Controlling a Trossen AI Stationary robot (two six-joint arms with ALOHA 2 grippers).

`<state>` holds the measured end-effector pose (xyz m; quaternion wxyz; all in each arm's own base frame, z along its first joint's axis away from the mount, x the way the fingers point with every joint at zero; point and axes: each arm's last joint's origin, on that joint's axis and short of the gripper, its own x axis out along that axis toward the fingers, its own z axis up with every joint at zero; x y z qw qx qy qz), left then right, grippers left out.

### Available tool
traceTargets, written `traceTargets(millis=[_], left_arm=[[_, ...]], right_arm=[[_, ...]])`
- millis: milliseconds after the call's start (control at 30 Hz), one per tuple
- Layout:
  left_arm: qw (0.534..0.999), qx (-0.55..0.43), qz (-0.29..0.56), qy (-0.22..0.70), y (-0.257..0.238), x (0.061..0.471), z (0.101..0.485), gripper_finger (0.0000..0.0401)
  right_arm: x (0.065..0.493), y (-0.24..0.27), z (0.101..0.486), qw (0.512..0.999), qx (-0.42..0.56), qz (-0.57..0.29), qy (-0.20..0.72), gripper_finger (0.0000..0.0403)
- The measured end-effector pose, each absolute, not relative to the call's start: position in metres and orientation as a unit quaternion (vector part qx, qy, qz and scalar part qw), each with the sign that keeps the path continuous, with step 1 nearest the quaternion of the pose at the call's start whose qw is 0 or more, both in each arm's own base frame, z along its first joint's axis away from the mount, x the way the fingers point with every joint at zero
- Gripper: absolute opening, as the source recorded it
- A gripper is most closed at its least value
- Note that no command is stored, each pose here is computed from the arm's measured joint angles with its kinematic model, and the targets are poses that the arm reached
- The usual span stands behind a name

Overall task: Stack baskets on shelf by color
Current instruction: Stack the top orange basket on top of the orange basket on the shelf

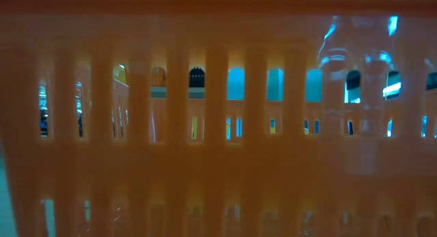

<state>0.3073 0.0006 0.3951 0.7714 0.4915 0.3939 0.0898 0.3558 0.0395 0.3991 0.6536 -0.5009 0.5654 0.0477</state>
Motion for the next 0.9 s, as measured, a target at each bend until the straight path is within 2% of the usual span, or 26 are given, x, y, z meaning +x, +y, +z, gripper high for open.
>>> traceTargets(millis=[267, 600, 767, 900], left_arm=[[0.783, 0.443, 0.093, 0.426, 0.001, 0.3, 0.391, 0.0001], [0.797, 0.394, 0.093, 0.447, -0.006, 0.292, 0.387, 0.0], [0.813, 0.361, 0.122, 0.44, -0.008, 0.288, 0.39, 0.0], [0.845, 0.297, 0.168, 0.412, -0.007, 0.28, 0.405, 0.0]], right_arm=[[0.36, 0.047, 0.402, 0.672, -0.504, 0.041, 0.541, 0.0084], [0.357, 0.057, 0.406, 0.665, -0.526, 0.018, 0.53, 0.0086], [0.353, 0.062, 0.418, 0.681, -0.526, 0.011, 0.508, 0.0086], [0.345, 0.065, 0.434, 0.71, -0.514, -0.029, 0.481, 0.0086]])
